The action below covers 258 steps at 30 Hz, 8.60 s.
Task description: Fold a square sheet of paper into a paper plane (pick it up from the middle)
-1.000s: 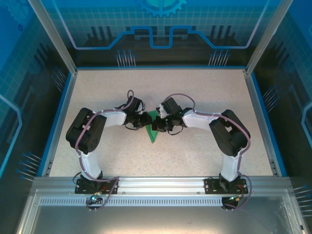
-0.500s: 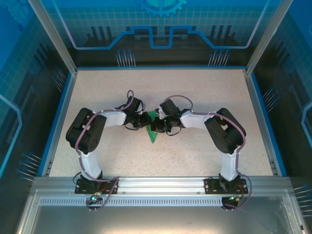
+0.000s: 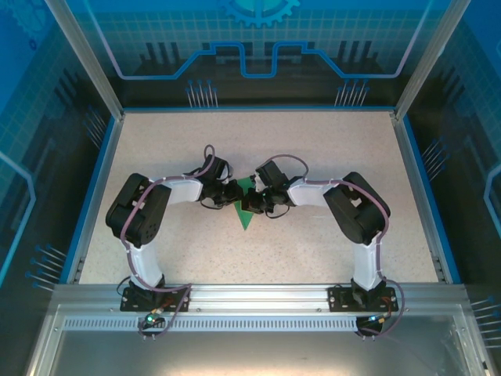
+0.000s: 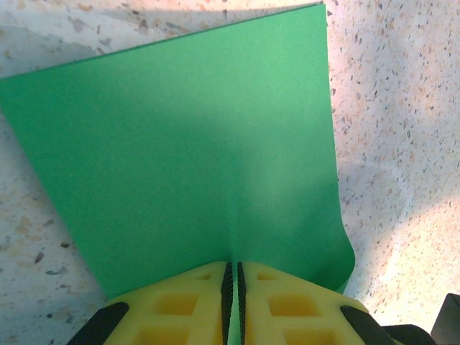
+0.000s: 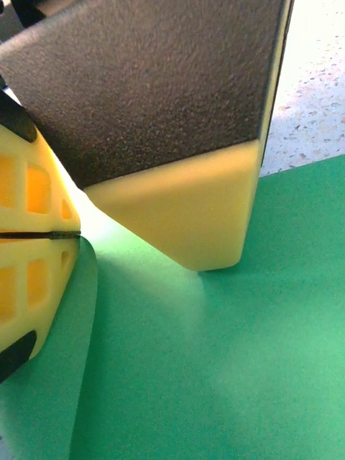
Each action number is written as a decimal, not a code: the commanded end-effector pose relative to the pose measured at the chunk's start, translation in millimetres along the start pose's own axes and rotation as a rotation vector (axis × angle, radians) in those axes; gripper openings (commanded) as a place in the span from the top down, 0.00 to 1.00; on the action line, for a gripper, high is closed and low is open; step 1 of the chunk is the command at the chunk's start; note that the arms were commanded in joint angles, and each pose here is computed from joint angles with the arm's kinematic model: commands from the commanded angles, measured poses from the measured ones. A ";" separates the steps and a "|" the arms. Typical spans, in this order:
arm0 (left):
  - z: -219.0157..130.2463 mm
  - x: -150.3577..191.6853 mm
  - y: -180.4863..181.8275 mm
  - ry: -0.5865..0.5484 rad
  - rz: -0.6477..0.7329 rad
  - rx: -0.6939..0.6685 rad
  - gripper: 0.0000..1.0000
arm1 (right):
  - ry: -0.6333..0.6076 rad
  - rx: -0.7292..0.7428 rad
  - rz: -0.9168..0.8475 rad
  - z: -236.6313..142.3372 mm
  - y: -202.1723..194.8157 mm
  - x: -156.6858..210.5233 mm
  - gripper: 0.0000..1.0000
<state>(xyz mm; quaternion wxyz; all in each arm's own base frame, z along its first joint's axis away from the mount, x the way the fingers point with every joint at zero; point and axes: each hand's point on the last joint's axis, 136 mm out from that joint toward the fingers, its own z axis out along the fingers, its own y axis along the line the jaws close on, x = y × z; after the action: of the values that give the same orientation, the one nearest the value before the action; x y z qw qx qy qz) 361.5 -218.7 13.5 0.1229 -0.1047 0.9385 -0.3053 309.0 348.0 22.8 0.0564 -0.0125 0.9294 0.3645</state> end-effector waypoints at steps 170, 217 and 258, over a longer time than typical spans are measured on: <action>-11.0 -12.4 -1.4 0.002 0.012 -0.101 0.88 | 0.002 0.076 0.028 19.6 -40.5 18.7 0.85; -12.5 28.0 8.5 0.073 -0.147 0.016 1.00 | 0.040 0.106 0.080 17.0 -55.2 24.4 1.00; 3.7 50.1 52.3 0.148 -0.149 -0.218 1.00 | 0.016 -0.037 -0.011 -14.7 -6.7 21.3 1.00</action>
<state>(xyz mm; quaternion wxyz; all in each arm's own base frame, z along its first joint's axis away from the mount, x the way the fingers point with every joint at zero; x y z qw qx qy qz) 332.7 -216.4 12.0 0.0570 -0.1457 0.9415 -0.2984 297.6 338.5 27.2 0.0636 -0.0149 0.9205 0.3852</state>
